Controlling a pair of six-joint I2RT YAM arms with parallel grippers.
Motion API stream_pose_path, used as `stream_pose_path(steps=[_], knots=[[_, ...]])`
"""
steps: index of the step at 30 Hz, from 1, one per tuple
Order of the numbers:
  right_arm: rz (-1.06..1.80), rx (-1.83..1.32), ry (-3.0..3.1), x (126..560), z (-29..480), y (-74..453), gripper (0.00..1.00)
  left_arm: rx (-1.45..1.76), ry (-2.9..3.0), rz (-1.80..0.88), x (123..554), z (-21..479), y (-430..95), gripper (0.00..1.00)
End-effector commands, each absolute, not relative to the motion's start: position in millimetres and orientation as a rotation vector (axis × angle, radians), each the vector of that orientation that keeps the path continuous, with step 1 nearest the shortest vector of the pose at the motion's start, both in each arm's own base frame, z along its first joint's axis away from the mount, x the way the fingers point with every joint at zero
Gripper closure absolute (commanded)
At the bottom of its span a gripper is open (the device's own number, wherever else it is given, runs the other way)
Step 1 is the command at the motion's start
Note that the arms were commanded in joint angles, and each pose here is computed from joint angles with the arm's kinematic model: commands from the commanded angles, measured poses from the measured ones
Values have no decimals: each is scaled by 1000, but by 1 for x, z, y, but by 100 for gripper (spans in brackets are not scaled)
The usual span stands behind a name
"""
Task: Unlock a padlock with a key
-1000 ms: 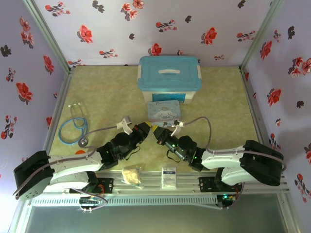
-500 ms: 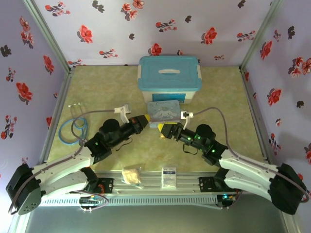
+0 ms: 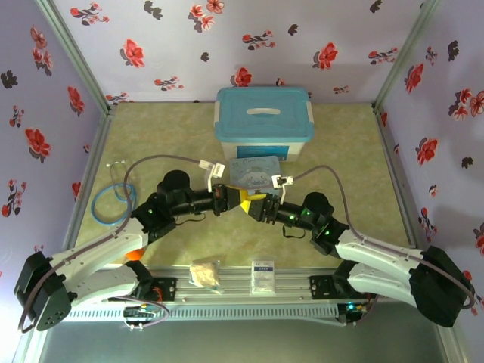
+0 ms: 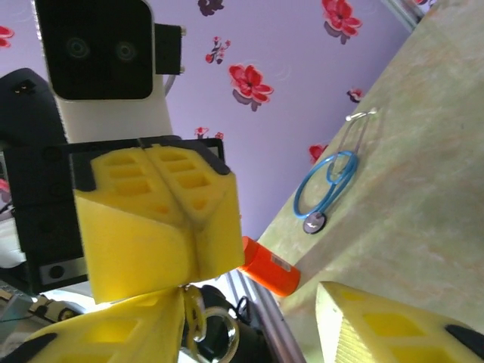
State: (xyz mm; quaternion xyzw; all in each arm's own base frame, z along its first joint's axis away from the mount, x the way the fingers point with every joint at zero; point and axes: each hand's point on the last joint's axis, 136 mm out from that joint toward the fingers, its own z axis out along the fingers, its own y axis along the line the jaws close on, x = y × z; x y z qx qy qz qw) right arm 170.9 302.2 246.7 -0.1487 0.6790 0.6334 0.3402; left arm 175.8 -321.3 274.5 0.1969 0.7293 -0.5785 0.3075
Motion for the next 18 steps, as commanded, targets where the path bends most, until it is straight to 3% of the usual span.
stream_pose_path(steps=[1,12,18], knots=[[1683,-405,1651,168,269,298,58,598,1885,-1564,167,285,-323,100],[1696,-394,1650,165,261,294,85,564,1880,-1595,171,283,-326,100],[1687,-387,1656,164,257,291,93,539,1897,-1597,175,279,-325,100]])
